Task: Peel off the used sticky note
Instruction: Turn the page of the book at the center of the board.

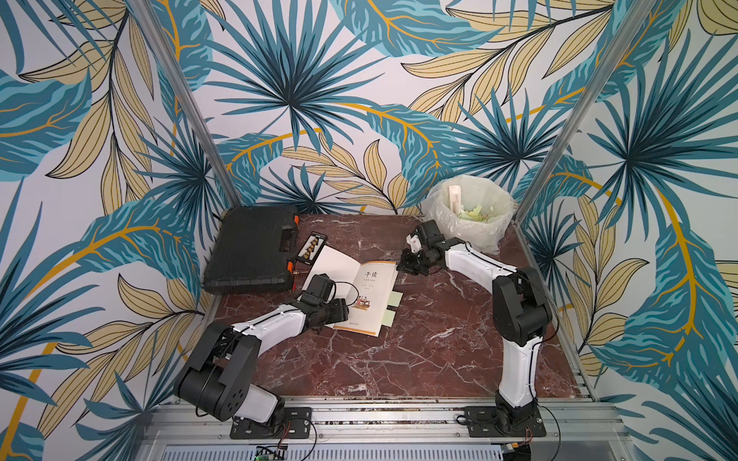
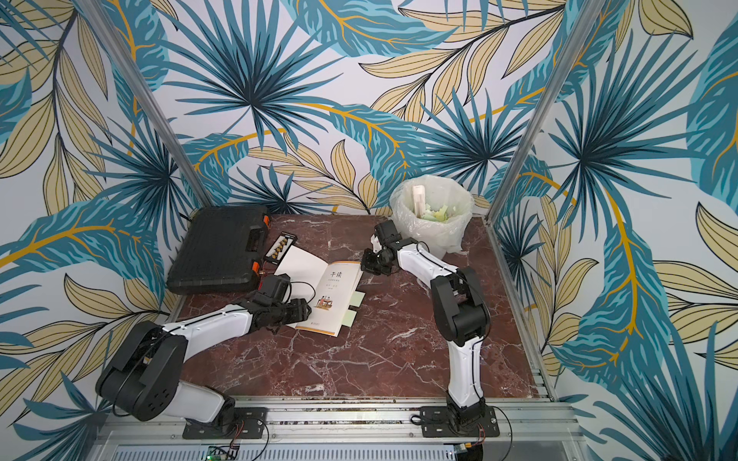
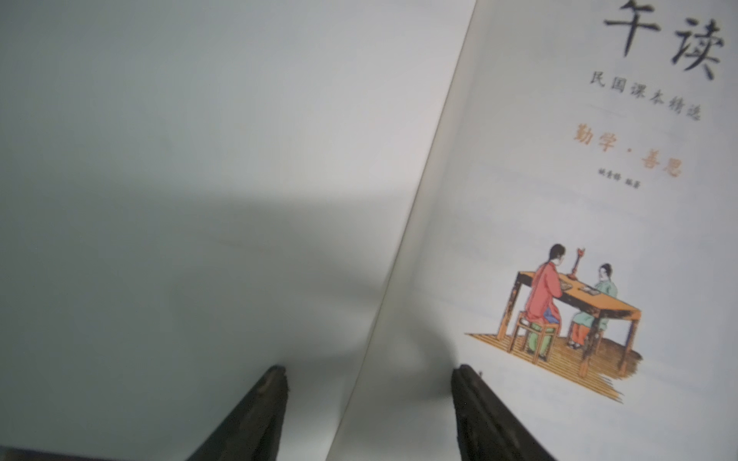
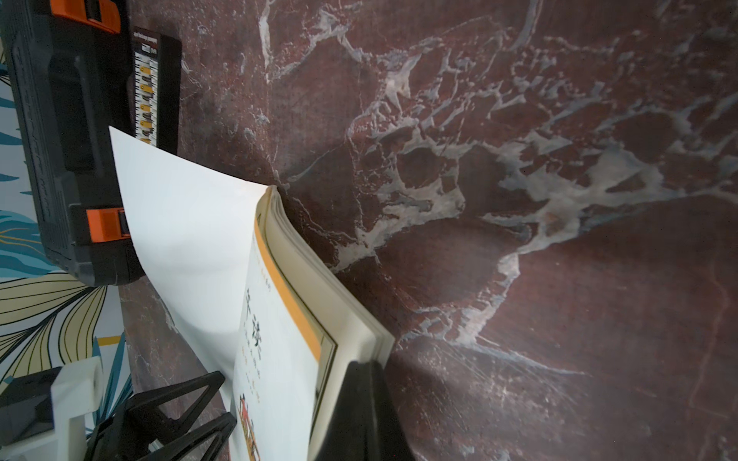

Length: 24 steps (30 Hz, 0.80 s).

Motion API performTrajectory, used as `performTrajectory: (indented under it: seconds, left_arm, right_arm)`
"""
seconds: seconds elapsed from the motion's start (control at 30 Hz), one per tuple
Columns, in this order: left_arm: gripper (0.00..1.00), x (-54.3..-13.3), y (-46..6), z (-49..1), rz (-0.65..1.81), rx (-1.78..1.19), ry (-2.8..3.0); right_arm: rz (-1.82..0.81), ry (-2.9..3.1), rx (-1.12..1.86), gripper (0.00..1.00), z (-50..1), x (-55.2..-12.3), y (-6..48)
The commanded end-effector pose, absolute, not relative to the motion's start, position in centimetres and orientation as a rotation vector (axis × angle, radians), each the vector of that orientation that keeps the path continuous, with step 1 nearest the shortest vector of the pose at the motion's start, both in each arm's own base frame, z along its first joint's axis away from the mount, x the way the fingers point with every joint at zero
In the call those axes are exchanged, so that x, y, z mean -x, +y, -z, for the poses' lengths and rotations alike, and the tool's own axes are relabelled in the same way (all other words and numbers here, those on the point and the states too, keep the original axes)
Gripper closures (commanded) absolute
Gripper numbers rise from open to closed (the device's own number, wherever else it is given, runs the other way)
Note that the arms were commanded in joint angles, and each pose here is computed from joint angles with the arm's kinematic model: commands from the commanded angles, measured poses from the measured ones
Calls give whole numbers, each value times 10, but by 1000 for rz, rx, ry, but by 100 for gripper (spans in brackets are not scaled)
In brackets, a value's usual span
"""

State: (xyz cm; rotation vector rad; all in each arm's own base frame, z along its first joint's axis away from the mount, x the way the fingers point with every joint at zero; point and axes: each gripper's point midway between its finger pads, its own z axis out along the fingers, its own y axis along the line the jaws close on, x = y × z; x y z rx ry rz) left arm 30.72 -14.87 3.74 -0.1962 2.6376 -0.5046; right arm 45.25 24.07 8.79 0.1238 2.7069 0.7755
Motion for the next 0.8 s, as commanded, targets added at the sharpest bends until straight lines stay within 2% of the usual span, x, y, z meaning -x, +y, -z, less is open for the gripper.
performTrajectory:
  seconds: [0.0,0.77]
  left_arm:
    - [31,-299,-142,-31,453,201,2686]
    - [31,-300,-143,-35,460,197,2673]
  right_arm:
    - [-693,2772,-88,100,-76,-450,234]
    - [-89,2900,332,100,-68,-452,235]
